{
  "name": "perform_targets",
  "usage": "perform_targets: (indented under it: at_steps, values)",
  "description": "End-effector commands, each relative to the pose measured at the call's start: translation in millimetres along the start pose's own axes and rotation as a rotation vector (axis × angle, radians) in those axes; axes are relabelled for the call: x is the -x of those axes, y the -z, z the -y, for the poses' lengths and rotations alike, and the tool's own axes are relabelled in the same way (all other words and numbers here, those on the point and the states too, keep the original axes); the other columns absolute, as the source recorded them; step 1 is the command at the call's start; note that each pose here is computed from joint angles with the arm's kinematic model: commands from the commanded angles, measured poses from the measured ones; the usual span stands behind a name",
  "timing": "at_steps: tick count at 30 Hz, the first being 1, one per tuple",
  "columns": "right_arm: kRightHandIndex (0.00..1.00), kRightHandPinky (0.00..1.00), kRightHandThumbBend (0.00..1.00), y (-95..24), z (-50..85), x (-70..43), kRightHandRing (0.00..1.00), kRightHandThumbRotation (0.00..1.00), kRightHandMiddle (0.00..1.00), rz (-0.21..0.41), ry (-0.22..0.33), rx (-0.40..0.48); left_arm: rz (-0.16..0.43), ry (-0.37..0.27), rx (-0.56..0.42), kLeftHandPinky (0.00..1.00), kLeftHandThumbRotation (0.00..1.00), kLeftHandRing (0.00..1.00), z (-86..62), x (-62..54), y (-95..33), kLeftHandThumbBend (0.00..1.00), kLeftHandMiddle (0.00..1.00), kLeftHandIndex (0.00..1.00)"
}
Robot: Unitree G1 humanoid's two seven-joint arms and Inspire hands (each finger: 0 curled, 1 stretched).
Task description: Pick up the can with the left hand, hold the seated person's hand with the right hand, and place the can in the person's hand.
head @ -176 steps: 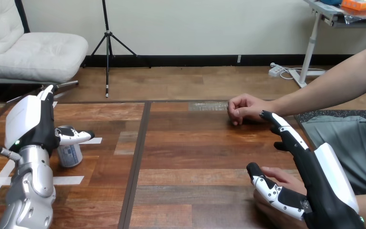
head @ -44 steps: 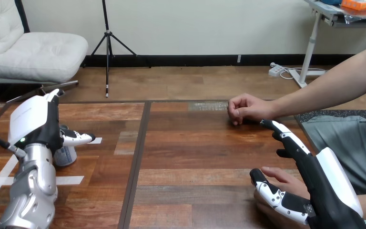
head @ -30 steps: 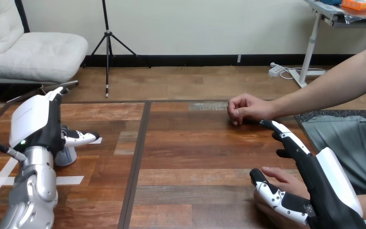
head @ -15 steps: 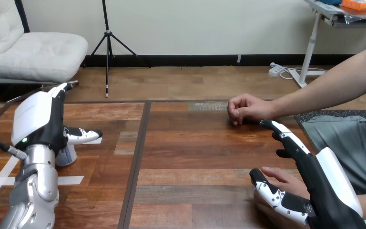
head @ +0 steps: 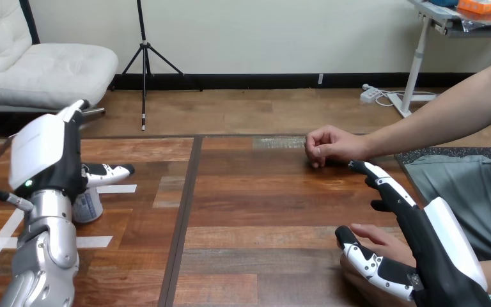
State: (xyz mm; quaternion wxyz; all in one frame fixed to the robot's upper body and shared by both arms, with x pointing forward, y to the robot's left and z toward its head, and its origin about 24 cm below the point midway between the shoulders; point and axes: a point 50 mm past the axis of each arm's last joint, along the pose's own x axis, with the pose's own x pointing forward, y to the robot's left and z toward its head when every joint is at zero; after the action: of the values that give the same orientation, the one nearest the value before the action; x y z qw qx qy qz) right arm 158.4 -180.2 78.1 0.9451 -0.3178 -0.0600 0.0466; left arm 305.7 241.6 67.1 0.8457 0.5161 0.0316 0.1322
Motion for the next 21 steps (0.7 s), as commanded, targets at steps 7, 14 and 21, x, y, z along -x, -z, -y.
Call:
perform_targets:
  at_steps: [7, 14, 21]
  values:
    - [0.9, 0.82, 0.32, -11.9, 10.8, -9.2, 0.92, 0.0, 0.94, 0.076, 0.035, 0.023, -0.003, -0.114, -0.039, 0.71, 0.17, 0.85, -17.8, -7.0, -6.6, 0.81, 0.9, 0.92]
    - [0.9, 0.82, 0.32, -12.4, 10.5, -9.3, 0.92, 0.0, 0.94, 0.078, 0.034, 0.022, -0.056, -0.138, -0.09, 0.76, 0.13, 0.87, -17.4, -11.0, -2.4, 0.84, 0.91, 0.9]
    - [0.9, 0.82, 0.32, -12.1, 10.5, -9.3, 0.92, 0.0, 0.94, 0.082, 0.032, 0.023, -0.086, -0.128, -0.158, 0.79, 0.17, 0.88, -17.7, -14.0, 0.4, 0.84, 0.92, 0.9]
